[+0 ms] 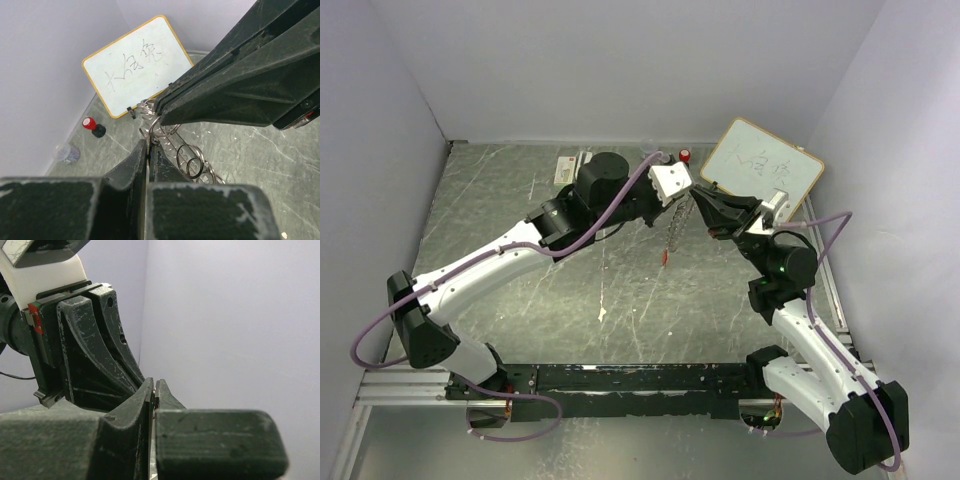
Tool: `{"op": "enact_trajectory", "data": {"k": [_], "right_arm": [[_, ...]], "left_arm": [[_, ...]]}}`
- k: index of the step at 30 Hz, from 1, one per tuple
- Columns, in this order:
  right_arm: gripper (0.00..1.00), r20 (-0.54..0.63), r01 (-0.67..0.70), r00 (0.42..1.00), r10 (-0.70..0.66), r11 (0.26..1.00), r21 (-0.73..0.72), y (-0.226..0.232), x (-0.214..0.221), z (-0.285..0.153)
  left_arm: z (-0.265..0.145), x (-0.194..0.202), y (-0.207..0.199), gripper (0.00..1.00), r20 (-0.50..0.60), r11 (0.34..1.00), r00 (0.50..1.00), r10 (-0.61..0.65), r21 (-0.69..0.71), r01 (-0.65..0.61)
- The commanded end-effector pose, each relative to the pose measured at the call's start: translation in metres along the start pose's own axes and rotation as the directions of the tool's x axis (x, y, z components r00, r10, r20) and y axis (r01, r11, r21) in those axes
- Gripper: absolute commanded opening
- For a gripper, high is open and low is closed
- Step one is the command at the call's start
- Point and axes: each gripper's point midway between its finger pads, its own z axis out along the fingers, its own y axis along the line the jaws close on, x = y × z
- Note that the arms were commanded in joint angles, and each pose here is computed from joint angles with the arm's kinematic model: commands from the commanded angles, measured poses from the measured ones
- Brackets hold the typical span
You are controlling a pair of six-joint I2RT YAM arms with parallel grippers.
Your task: Put the keys on the keyring
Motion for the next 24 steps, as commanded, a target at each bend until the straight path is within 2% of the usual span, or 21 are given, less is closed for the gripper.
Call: {"op": "enact_trajectory", "data": {"k": [1,5,12,13,14,17,19,21,23,24], "right_arm": [[0.00,0.106,0.048,0.993,-0.049,0.999,0.011,-0.001,-0.028,0.003],[0.00,0.107,0.048,0.993,-0.049,0.999,0.009,-0.001,-0.027,0.003],[0.00,0.007,0.041,0.999,-0.042,0.998,0.042,-0.005,-0.020,-0.001],[0.07,-0.023,0.039,0.999,-0.038,0.998,0.054,-0.007,-0.018,-0.002],[0.19,-0.053,0.042,0.998,-0.038,0.997,0.070,-0.010,-0.016,-0.003],[0.30,-0.115,0.053,0.993,-0.039,0.991,0.122,-0.017,-0.010,-0.009],[0.63,-0.160,0.059,0.987,-0.034,0.986,0.154,-0.023,-0.004,-0.014],[0.78,-0.205,0.062,0.978,-0.028,0.985,0.161,-0.025,0.004,-0.016],[0.99,-0.242,0.056,0.970,-0.015,0.985,0.164,-0.027,0.012,-0.016],[1.00,-0.254,0.060,0.967,-0.018,0.985,0.160,-0.027,0.016,-0.016]], "left_arm": [[0.009,0.002,-0.014,0.07,-0.024,0.997,1.000,0.015,0.073,-0.013],[0.013,0.007,-0.012,0.07,-0.053,0.998,0.998,0.017,0.059,-0.014],[-0.009,-0.011,0.035,0.07,-0.062,0.983,0.997,0.035,-0.177,-0.045],[-0.012,-0.016,0.039,0.07,-0.059,0.979,0.997,0.044,-0.194,-0.055],[-0.015,-0.020,0.042,0.07,-0.057,0.977,0.997,0.054,-0.205,-0.065],[-0.020,-0.031,0.048,0.07,-0.039,0.972,0.996,0.081,-0.218,-0.087],[-0.021,-0.034,0.048,0.07,-0.035,0.972,0.996,0.088,-0.217,-0.093],[-0.021,-0.035,0.048,0.07,-0.036,0.971,0.995,0.091,-0.216,-0.097],[-0.021,-0.034,0.049,0.07,-0.044,0.970,0.995,0.091,-0.220,-0.099],[-0.021,-0.032,0.050,0.07,-0.050,0.970,0.995,0.091,-0.224,-0.100]]}}
